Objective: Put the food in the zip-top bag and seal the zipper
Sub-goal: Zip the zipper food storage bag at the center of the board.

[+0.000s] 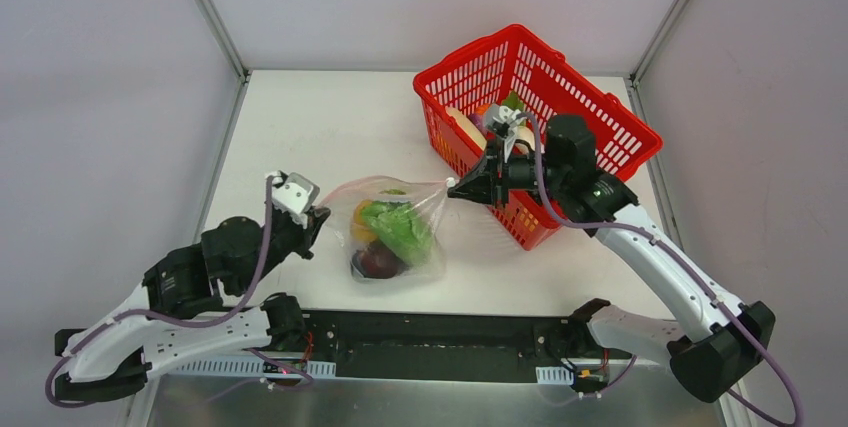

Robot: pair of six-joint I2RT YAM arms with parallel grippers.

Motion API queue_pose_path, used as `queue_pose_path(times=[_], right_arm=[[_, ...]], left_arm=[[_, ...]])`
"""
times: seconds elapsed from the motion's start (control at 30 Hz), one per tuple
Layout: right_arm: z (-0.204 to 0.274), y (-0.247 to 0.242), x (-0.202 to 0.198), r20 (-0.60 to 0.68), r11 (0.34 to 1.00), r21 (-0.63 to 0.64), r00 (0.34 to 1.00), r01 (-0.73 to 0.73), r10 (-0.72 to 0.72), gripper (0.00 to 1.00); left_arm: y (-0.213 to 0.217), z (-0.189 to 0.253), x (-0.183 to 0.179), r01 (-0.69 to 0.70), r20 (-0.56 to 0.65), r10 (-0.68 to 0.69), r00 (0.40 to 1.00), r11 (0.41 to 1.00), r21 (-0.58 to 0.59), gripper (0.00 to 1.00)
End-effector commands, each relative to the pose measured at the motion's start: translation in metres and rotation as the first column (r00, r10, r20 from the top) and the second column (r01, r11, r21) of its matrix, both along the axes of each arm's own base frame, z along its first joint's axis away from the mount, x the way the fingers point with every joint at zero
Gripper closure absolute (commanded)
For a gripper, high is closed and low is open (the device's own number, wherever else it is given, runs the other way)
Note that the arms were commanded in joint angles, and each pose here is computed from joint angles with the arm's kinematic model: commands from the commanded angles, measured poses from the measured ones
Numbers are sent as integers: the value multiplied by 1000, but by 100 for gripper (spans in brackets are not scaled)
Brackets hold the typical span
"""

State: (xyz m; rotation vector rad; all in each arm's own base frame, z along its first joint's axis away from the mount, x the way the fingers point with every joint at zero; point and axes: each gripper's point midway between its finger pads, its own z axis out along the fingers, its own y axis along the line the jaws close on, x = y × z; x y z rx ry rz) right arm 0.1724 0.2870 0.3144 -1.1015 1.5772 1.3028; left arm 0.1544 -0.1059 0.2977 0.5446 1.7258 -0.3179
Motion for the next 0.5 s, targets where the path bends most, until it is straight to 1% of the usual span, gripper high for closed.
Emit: queue_pose_path(times=[0.0, 0.07, 0.2, 0.27, 0.33, 0.37, 0.47], right_arm=[[12, 2, 19, -34, 996, 18, 996, 83, -83, 100], [9, 3, 24, -47, 995, 8, 994, 101, -100, 100], [5, 4, 33, -68, 990, -11, 988, 139, -139, 100], [5, 4, 35, -70, 988, -15, 986, 152, -153, 100], [4, 4, 37, -66, 987, -16, 984, 163, -163, 100], [4, 3, 38, -67, 986, -16, 983, 168, -169, 100], [8, 1, 36, -57, 986, -4, 984, 169, -169, 100]], left_arm=[[4, 5, 19, -139, 5, 139, 990, 990, 35, 99], [4, 9, 23, -161, 17, 161, 987, 987, 27, 91], [11, 22, 26, -202, 40, 203, 978, 979, -17, 60], [16, 29, 26, -218, 56, 221, 974, 975, -49, 40], [20, 35, 25, -218, 69, 224, 972, 973, -79, 32], [22, 38, 24, -213, 73, 220, 973, 973, -91, 26], [17, 52, 17, -147, 87, 157, 984, 983, -114, 13]])
